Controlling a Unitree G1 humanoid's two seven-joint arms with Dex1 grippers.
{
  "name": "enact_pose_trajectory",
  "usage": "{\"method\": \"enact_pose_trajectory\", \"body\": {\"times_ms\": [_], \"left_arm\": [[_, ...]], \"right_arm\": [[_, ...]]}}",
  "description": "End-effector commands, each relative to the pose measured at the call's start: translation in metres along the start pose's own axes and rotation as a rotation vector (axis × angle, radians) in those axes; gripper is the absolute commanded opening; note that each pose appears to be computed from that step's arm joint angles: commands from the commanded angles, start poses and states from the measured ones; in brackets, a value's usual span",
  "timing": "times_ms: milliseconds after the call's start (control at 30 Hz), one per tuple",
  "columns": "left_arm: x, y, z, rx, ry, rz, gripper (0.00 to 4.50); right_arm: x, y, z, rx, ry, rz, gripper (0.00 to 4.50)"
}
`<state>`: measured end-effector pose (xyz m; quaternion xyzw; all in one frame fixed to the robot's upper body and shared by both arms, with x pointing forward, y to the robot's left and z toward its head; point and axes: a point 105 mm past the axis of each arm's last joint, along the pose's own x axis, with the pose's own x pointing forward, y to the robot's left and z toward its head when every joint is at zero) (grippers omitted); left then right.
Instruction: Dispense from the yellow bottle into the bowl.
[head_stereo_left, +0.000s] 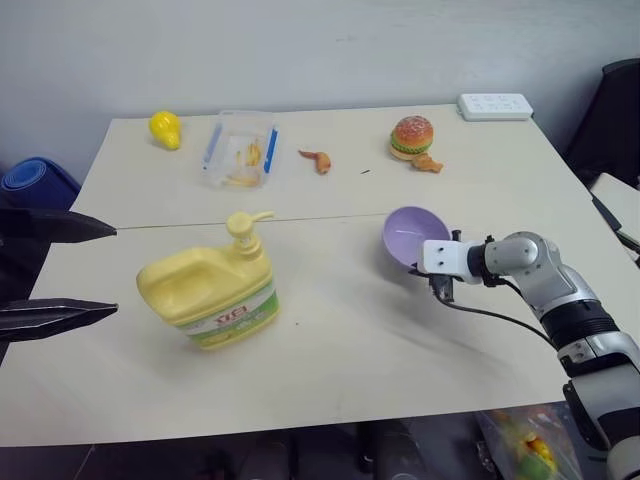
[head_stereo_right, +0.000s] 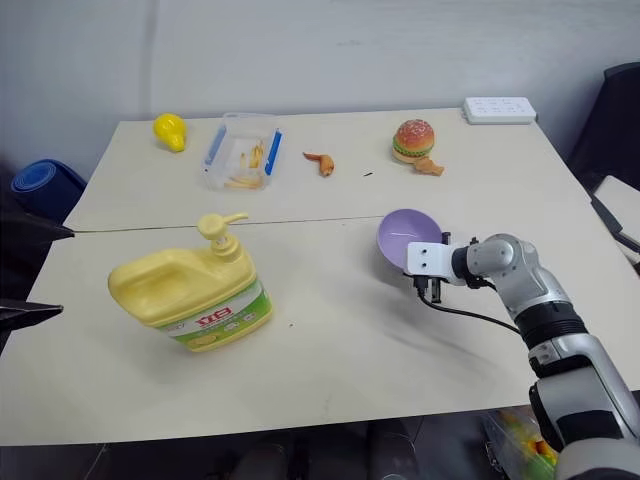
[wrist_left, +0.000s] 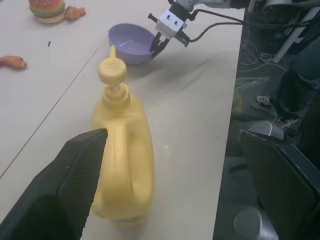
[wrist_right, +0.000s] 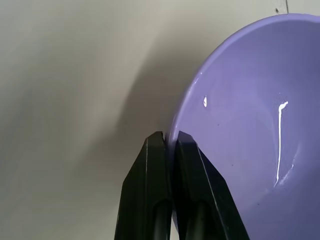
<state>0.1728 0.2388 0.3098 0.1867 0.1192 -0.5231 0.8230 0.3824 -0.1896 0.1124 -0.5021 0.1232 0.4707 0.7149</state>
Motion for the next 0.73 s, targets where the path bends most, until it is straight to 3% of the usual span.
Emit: {"method": "enact_pose_trajectory", "body": {"times_ms": [33,167,367,533,733], "left_arm": [[0.000,-0.001,0.003,0.039,-0.006,0.011,4.50],[0.002,0.003,-0.001,0.037,-0.003,0.012,4.50],[0.001,0.008,-0.011,0.040,0.023,0.032,4.50],[-0.012,0.013,-0.019,0.056,0.057,0.089,4.50],[-0.033,0.021,-0.019,0.033,0.044,0.168,4.50]], "right_arm": [[-0.004,-0.002,-0.002,0.006,-0.010,0.000,1.05],[-0.017,-0.010,0.009,0.040,-0.070,-0.010,2.36],[-0.090,-0.046,0.042,0.252,-0.271,-0.071,4.37],[-0.166,-0.041,0.028,0.471,-0.301,-0.004,4.49],[-0.209,-0.041,0.011,0.591,-0.301,-0.050,4.49]]}}
